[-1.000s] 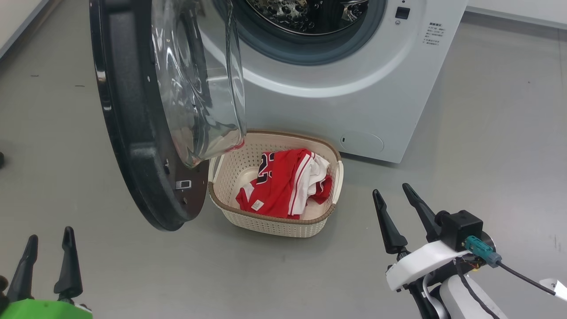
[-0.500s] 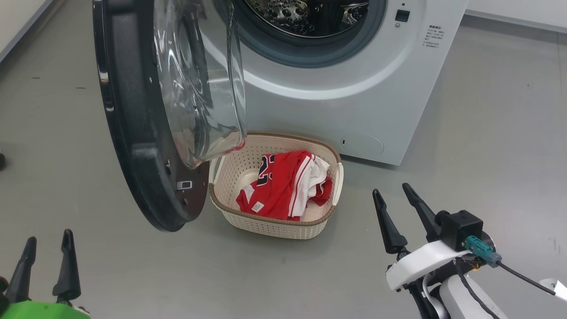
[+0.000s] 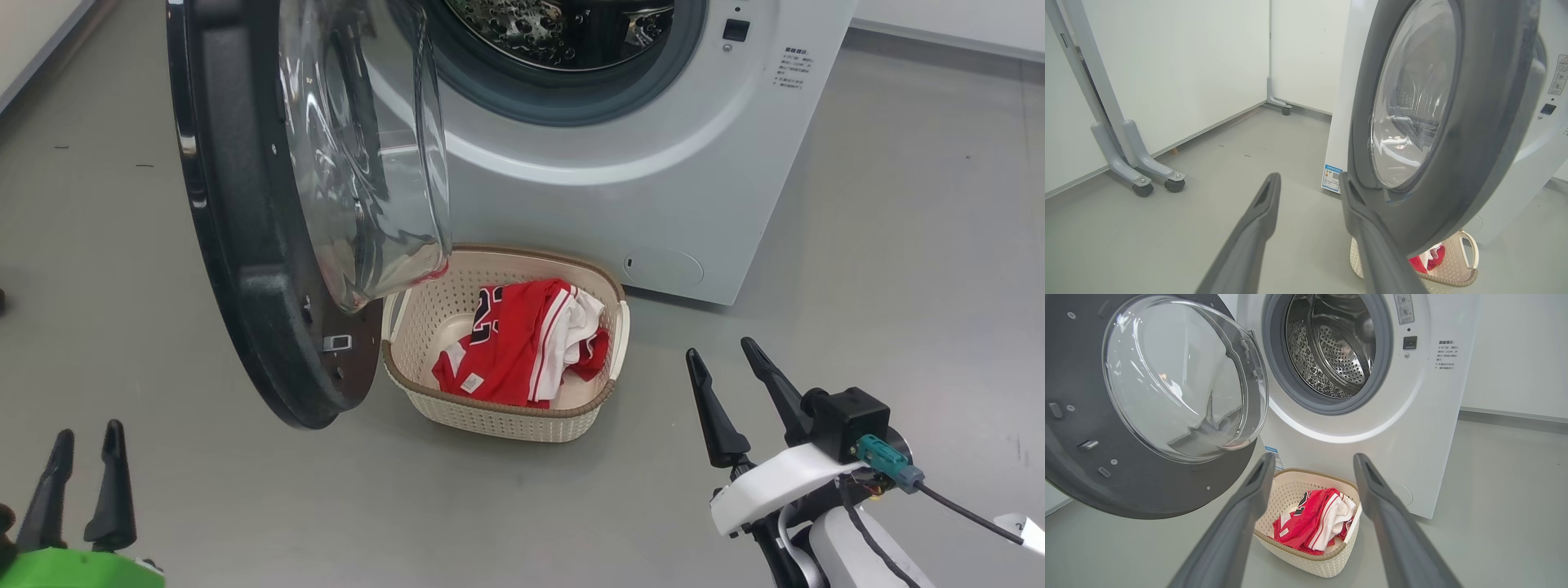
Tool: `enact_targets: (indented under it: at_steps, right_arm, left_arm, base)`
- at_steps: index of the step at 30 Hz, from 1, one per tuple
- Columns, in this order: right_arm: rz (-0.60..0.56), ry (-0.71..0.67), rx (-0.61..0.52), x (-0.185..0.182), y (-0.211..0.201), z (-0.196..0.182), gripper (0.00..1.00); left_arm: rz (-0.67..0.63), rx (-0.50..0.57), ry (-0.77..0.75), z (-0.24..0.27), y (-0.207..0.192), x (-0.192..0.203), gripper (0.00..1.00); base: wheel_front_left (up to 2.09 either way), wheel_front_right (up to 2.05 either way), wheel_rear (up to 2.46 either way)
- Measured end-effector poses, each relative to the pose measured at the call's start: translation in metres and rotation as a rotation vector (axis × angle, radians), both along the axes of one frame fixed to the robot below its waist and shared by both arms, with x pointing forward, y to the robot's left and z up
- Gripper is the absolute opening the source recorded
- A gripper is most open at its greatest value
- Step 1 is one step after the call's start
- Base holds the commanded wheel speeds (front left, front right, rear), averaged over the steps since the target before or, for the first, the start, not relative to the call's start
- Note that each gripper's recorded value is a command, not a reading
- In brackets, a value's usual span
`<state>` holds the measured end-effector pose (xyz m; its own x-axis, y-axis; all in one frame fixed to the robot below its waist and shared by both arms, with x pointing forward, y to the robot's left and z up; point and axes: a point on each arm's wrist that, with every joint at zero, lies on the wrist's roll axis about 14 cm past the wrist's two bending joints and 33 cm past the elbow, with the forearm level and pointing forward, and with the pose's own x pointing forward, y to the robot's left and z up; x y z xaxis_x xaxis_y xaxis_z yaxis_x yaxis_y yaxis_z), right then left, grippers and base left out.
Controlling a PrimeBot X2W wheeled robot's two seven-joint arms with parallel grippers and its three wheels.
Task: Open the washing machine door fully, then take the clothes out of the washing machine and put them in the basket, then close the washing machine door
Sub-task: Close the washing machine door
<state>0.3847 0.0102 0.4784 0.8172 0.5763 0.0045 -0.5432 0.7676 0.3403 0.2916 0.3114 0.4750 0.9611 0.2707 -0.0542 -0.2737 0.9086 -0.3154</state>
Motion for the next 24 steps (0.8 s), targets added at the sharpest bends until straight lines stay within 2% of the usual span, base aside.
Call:
enact_targets:
  at_steps: [5, 11, 14, 17, 22, 24]
  right_arm:
    - [-0.003, -0.001, 0.0, 0.0, -0.001, 0.0, 1.0]
    - [0.001, -0.004, -0.001, -0.001, 0.0, 0.001, 1.0]
    - [0.003, -0.008, -0.001, -0.001, 0.001, 0.003, 1.0]
    - [0.005, -0.011, -0.003, -0.003, 0.001, 0.004, 1.0]
    - [0.011, -0.006, -0.011, -0.009, 0.002, 0.002, 1.0]
    - [0.013, -0.01, -0.01, -0.011, 0.003, 0.003, 1.0]
  left_arm:
    - [-0.004, -0.038, -0.041, 0.008, -0.003, 0.007, 0.0]
    - [-0.004, -0.002, -0.095, 0.03, 0.008, 0.016, 0.0]
    - [0.013, -0.046, -0.115, 0.034, 0.013, 0.017, 0.0]
    - [0.063, -0.222, -0.176, 0.038, 0.017, 0.02, 0.0]
    - [0.1, -0.682, -0.26, 0.03, 0.003, 0.028, 0.0]
    - [0.109, -0.833, -0.302, 0.029, 0.002, 0.03, 0.0]
  base:
    - [0.0, 0.0, 0.0]
    - [0.0, 0.0, 0.0]
    - [0.0, 0.0, 0.0]
    - [0.0, 0.0, 0.0]
    - [0.0, 0.0, 0.0]
    - [0.0, 0.0, 0.0]
